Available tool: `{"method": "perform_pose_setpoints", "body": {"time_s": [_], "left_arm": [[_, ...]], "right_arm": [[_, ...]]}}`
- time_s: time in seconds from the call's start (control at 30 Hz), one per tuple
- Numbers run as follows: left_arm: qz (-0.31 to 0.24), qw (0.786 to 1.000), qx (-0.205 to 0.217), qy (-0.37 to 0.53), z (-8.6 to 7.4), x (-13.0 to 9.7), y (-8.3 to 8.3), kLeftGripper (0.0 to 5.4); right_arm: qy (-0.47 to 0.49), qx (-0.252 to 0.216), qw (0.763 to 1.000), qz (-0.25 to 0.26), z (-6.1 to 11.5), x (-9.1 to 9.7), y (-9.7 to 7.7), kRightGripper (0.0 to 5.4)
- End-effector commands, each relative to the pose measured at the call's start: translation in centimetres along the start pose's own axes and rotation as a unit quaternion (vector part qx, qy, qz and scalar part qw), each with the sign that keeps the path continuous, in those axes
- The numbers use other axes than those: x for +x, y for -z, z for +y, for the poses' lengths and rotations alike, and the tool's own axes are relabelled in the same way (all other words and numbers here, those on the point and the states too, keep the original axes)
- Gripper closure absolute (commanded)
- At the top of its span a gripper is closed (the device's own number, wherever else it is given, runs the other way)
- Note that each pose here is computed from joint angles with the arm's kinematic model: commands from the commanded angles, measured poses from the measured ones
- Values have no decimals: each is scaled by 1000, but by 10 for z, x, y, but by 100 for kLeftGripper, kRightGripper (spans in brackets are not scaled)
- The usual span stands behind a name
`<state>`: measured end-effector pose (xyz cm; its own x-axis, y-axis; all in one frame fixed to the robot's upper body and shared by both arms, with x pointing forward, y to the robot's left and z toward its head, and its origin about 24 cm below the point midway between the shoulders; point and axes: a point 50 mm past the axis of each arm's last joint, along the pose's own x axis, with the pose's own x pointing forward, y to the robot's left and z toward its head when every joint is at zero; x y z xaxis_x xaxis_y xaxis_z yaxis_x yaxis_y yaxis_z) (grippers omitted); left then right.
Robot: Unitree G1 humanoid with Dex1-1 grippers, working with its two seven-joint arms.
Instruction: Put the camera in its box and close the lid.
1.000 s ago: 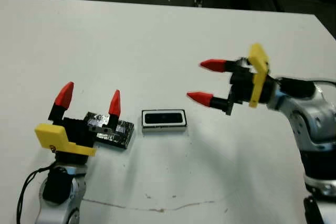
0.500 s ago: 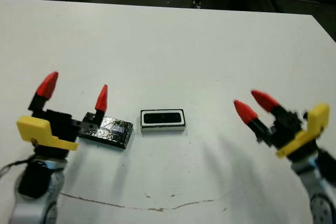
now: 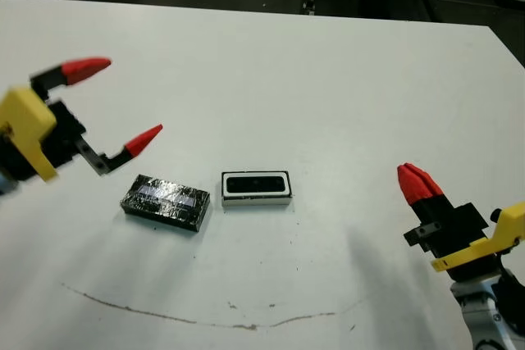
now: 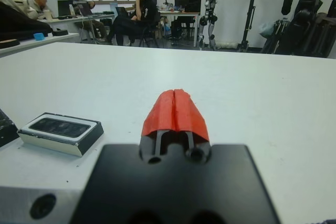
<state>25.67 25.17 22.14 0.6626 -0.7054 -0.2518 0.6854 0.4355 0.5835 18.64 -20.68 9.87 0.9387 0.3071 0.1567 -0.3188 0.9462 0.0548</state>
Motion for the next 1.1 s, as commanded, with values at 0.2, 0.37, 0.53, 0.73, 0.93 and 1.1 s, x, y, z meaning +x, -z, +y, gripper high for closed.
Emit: {"method": "perform_pose_setpoints", "body": {"time_s": [0.2,0.37,0.53,0.73,0.93,1.1], "left_arm": [[37,973,-5,227,22,13,4,0],[6,951,-3,308,16,27,11,0],[-23,934,-39,354,5,39,12,0],[-3,911,-42,411,-8,47,6,0],[66,883,-64,461,-24,55,10,0],[126,872,-75,466,-32,58,16,0]], "right_arm": [[13,14,1000,6,0,0,5,539],[19,9,1000,12,0,0,5,539],[18,8,1000,13,0,0,5,539],[20,5,1000,17,-1,-1,5,539],[20,6,1000,17,-1,0,5,539],[15,5,1000,13,-2,1,3,539]]}}
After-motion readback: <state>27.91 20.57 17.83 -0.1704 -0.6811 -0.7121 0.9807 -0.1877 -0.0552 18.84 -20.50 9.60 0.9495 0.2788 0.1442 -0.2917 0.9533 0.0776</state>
